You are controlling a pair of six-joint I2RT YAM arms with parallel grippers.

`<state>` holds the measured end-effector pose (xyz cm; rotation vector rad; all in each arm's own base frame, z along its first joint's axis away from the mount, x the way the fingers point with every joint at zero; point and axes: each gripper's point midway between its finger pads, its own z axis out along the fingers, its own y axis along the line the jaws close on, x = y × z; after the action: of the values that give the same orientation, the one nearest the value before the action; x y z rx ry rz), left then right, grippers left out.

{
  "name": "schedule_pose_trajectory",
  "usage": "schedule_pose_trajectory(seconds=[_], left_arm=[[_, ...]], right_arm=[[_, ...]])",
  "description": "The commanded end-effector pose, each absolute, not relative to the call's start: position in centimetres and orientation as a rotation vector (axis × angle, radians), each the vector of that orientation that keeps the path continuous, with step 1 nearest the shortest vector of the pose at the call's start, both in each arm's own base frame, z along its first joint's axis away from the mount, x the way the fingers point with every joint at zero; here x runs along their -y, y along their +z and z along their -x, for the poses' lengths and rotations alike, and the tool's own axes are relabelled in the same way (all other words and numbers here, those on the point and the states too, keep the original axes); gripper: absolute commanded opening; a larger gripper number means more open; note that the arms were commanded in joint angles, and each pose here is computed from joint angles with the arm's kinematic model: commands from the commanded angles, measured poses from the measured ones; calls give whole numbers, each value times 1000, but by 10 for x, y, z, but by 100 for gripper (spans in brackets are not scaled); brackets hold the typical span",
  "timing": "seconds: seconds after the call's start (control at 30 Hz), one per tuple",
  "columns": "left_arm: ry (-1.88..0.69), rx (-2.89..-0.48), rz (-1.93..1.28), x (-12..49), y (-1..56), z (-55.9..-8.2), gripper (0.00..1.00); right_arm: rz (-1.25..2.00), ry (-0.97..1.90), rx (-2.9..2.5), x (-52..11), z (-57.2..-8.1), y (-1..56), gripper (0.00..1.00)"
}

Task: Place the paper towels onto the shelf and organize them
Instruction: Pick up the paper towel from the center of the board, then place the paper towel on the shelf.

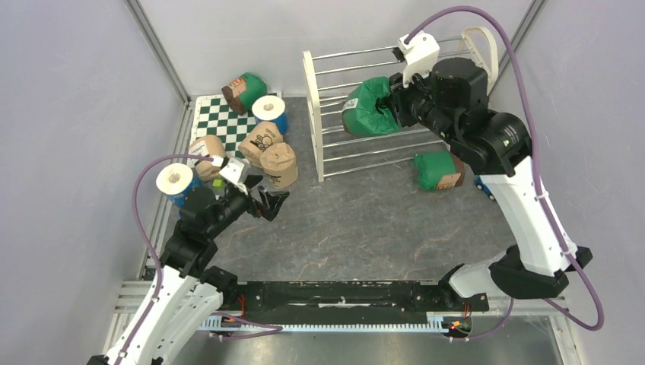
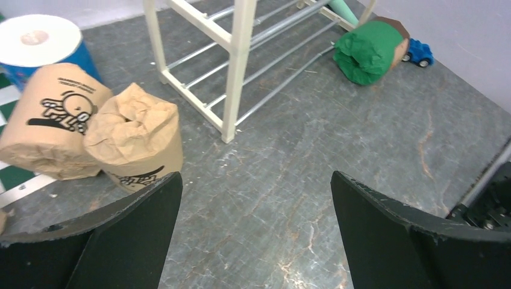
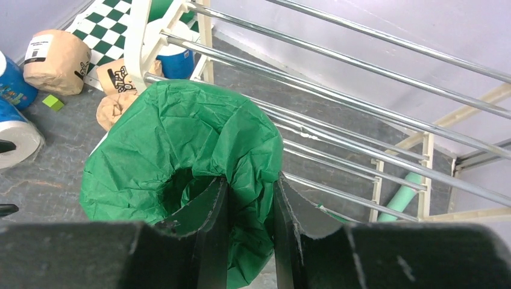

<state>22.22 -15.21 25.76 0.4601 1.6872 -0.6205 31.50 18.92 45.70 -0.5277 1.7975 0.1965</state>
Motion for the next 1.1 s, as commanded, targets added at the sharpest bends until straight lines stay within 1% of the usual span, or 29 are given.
schedule_pose_trajectory(seconds=[0.0,0.23,0.37,0.67,0.83,1.07], left_arm=[[-509,-1648,-436,136,261,-227,100],[-487,-1649,-415,132,263,-230,100],[-485,-1654,-413,131,262,-229,100],[-493,-1652,-416,132,262,-227,100],[-496,-1649,-418,132,262,-226,100],[-498,-1645,-421,133,263,-226,100]], right_arm=[[447,195,-1652,-176,-312,496,2],[378,217,-1527,-181,-324,529,1],[370,215,-1496,-190,-337,537,2],[367,198,-1479,-210,-368,537,4],[349,188,-1451,-211,-373,544,6],[346,165,-1453,-216,-385,539,11]])
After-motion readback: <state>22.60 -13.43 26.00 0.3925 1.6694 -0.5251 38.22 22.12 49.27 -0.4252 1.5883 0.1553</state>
